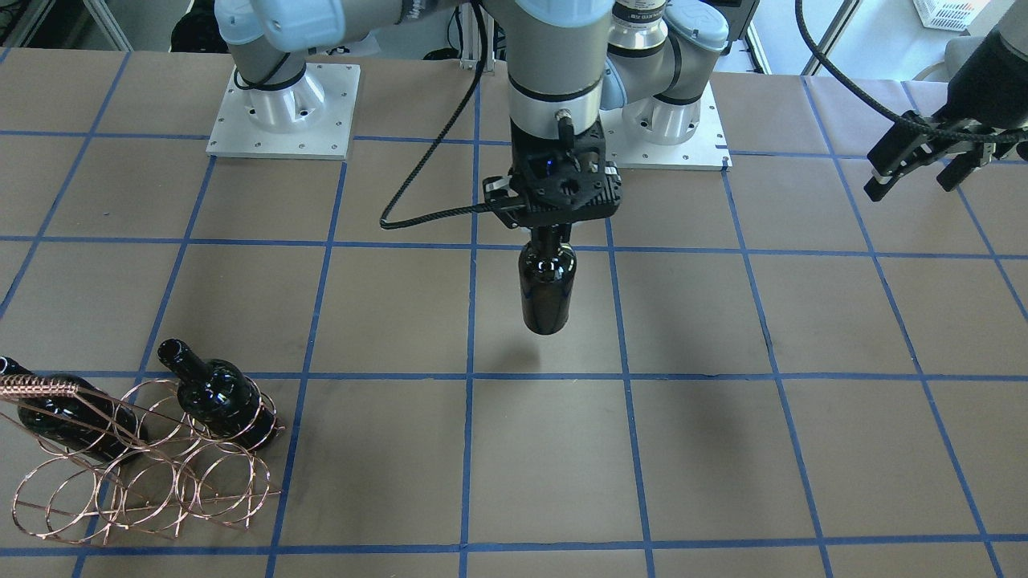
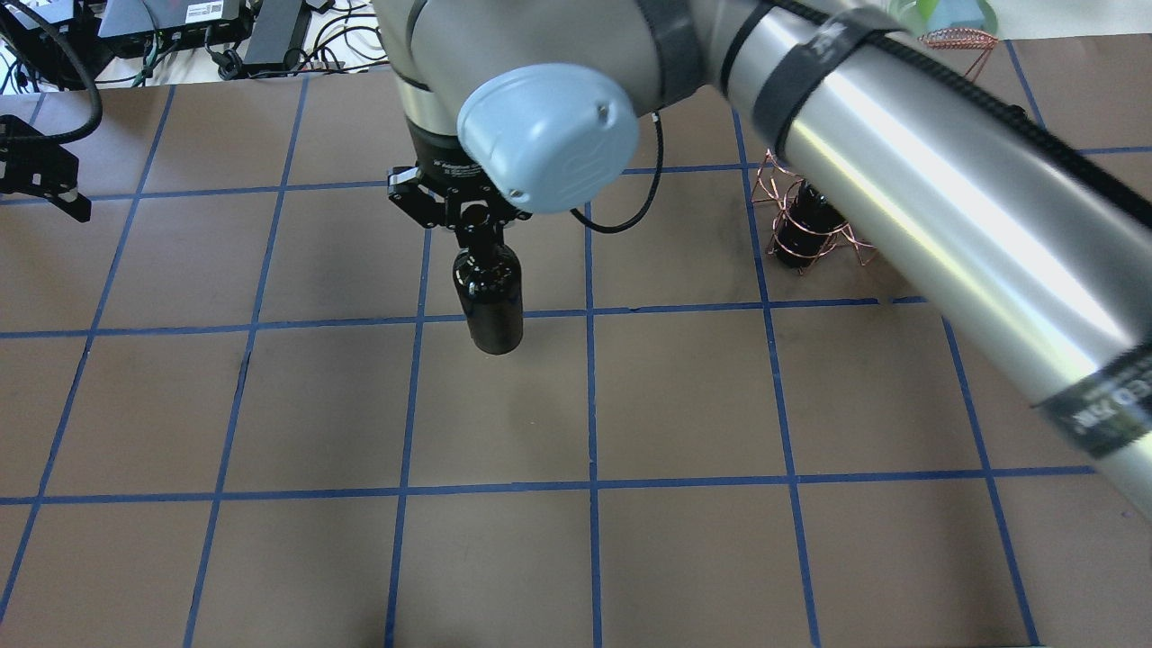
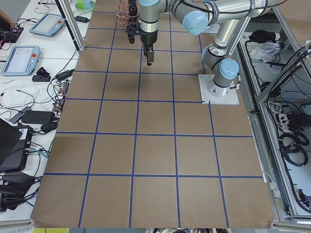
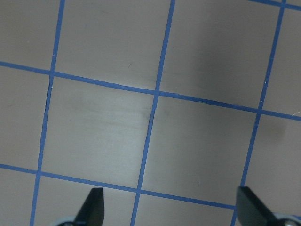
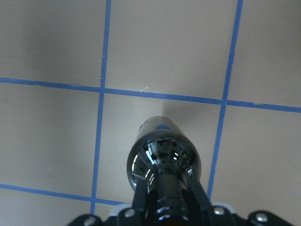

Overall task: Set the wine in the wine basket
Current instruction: 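Lift the bottle with the right gripper and carry it toward the copper rack, then lower the bottle into an empty slot of the copper wire rack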

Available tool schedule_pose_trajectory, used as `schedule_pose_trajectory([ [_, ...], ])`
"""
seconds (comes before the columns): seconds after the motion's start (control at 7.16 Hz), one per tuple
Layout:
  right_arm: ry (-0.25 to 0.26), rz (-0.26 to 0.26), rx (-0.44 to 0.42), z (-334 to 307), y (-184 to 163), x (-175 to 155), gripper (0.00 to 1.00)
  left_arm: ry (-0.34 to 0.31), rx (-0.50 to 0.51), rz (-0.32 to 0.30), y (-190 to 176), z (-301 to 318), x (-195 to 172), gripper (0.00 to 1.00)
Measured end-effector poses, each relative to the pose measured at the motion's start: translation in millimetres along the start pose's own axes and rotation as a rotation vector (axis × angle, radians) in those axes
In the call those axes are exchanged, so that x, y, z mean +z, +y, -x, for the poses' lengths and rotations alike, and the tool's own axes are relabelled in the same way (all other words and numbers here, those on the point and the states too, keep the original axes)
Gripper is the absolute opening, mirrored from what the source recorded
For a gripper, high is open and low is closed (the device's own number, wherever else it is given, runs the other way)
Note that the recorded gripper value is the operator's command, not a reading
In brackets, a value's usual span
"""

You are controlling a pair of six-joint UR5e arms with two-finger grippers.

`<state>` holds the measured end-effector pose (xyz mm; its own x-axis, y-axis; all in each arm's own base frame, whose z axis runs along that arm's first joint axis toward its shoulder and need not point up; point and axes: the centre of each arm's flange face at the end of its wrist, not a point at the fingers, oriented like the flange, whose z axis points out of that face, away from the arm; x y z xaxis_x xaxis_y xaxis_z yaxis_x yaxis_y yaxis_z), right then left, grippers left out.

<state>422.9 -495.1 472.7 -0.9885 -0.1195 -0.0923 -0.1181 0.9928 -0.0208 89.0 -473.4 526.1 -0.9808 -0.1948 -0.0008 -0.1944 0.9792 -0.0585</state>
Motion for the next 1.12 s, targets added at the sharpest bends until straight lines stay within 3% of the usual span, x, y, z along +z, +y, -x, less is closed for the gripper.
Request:
schedule_pose_trajectory([
  [0.56,0.070,0.019,-0.021,-63,5,-27,0.00,0.000,-0.001,0.000,0,-1,0,1.00],
  [1.12,0.096,0.018,-0.084,-171,18,-99,0.00,0.000,-0.004,0.001,0,-1,0,1.00],
])
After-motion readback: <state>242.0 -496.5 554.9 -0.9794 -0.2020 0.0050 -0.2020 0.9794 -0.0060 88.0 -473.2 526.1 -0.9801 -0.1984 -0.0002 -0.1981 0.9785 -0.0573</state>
